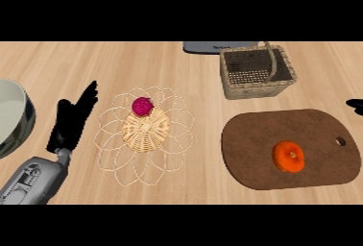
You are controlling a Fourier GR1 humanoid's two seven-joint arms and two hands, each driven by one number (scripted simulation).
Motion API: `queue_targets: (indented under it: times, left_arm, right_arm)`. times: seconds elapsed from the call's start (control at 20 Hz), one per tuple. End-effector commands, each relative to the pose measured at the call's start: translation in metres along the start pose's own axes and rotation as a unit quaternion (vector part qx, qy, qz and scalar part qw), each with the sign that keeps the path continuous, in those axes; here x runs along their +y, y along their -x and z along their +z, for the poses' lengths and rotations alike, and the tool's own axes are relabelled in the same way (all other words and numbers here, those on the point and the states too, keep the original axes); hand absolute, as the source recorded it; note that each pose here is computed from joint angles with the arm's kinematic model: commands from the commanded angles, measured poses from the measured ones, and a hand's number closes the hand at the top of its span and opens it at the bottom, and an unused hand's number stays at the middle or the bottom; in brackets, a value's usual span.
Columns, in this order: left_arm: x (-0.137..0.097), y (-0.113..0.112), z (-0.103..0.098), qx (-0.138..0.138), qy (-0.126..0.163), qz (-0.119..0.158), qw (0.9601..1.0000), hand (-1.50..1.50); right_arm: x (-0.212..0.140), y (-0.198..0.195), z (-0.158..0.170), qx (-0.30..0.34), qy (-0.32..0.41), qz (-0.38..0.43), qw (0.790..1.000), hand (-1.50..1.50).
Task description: Pick the squash from the cutting board and place it in the basket
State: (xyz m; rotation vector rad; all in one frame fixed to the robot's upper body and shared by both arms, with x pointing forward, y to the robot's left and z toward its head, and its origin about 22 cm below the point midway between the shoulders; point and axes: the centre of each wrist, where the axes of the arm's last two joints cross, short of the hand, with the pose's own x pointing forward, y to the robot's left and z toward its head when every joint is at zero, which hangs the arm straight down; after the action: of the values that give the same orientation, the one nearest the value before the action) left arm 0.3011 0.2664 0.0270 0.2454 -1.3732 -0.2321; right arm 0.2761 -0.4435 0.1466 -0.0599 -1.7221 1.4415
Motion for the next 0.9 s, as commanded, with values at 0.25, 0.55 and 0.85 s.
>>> queue_targets:
  times: [0.25, 0.55, 0.85]
  left_arm:
    - [0.014, -0.007, 0.000, 0.009, 0.004, 0.000, 1.0000, 0.00]
    - [0.019, 0.002, 0.001, 0.005, -0.006, -0.004, 1.0000, 0.00]
    - [-0.006, 0.004, -0.007, 0.001, -0.007, 0.002, 1.0000, 0.00]
  right_arm:
    - [0.030, 0.027, -0.035, -0.067, -0.032, -0.059, 0.995, -1.50]
    - [0.049, 0.047, -0.032, -0.069, -0.039, -0.081, 0.994, -1.50]
    - [0.061, 0.050, -0.050, -0.082, -0.044, -0.075, 0.993, -1.50]
